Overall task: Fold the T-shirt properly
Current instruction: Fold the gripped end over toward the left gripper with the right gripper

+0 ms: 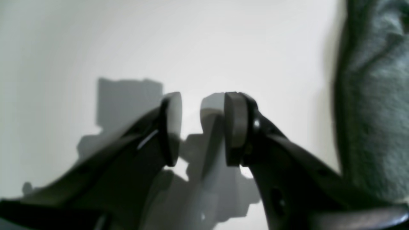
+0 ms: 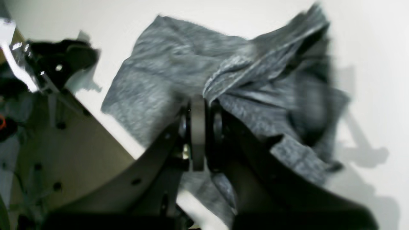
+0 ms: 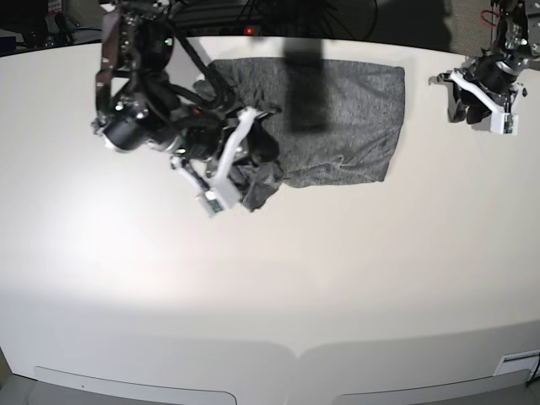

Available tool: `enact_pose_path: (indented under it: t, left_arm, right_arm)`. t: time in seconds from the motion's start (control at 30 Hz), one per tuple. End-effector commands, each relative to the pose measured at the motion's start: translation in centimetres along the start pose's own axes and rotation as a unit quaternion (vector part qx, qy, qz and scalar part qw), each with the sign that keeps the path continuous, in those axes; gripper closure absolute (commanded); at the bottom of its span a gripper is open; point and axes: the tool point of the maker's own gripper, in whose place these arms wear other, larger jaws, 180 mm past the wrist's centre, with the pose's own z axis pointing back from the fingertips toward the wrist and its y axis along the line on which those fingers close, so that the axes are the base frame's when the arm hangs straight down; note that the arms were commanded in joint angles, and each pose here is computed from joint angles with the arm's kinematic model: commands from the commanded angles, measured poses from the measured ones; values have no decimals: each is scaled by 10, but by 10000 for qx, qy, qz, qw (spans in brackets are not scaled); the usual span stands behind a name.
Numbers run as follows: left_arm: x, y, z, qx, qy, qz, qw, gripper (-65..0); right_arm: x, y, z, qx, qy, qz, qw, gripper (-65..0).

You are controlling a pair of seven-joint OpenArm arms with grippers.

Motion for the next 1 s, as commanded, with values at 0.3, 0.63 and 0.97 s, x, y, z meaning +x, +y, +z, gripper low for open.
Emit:
enact_pose_path:
  t: [0.3, 0.63, 0.97]
  left_arm:
    - [-14, -47, -4, -835, 93, 64, 9964, -215]
    - [-12, -63, -3, -1215, 29, 193, 9924, -215]
    - [-14, -83, -7, -1473, 52, 144, 9890, -215]
  right_arm:
    - [50, 89, -36, 685, -676, 304, 9949, 0]
    - [61, 128, -63, 1035, -1132, 226, 9879, 0]
    - [61, 130, -105, 1376, -1037, 106, 9850, 0]
